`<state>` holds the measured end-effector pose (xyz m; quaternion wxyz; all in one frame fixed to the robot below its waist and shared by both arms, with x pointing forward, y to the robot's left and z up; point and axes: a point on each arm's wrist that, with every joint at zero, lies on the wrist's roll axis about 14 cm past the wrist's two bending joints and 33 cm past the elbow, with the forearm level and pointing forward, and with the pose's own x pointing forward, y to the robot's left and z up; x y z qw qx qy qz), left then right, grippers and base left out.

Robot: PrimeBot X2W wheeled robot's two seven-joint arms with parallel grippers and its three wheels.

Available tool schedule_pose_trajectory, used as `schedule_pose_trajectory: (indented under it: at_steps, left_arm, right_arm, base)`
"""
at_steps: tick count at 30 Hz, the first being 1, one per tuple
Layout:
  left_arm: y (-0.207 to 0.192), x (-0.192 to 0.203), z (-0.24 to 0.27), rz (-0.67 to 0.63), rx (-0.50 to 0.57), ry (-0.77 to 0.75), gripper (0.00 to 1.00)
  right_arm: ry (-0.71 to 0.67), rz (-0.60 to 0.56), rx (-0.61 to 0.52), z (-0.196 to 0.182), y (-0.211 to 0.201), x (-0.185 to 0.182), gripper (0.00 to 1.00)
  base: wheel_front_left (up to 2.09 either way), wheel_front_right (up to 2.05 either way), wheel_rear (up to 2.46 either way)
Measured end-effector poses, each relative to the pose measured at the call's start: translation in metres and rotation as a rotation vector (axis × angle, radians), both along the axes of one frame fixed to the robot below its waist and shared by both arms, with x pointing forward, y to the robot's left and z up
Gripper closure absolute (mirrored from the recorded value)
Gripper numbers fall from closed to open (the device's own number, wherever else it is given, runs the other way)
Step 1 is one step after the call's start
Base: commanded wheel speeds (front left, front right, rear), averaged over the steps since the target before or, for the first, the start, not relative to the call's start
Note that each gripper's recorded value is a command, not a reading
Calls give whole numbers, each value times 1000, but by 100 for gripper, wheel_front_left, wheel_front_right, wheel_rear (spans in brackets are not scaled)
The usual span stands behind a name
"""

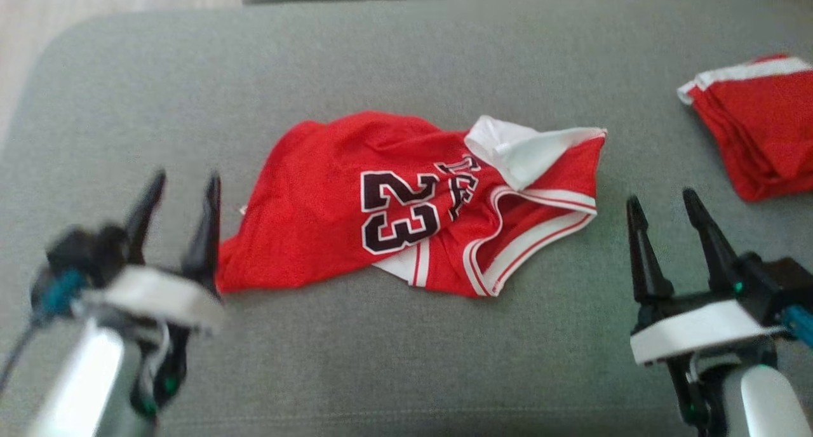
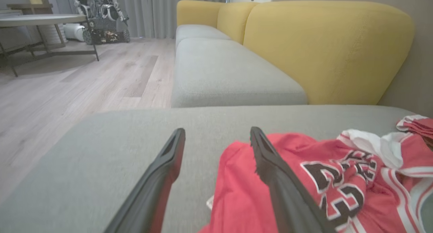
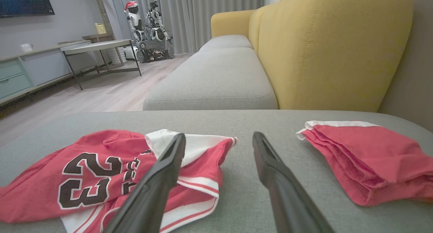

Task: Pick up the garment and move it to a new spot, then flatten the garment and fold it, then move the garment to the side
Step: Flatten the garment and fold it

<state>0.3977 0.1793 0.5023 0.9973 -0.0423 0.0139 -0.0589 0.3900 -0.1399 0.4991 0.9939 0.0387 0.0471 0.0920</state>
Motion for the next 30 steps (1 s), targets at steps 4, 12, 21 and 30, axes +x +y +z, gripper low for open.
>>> schedule_pose_trajectory:
  at_steps: [4,12,21,30]
  left_arm:
    - [-11,46,11,-61,0,-12,0]
    - [-34,111,-39,-186,-44,187,0]
    - [-48,132,-121,-262,-85,504,0]
    - [-50,121,-143,-326,-56,647,53]
  right_arm:
    - [-8,4,3,0,2,15,0]
    - [21,-28,11,-22,-8,33,0]
    - [50,-73,12,-44,-24,42,0]
    - [62,-90,22,-52,-29,43,0]
  base:
    - [0,0,0]
    - [0,0,0]
    - [0,0,0]
    - [0,0,0]
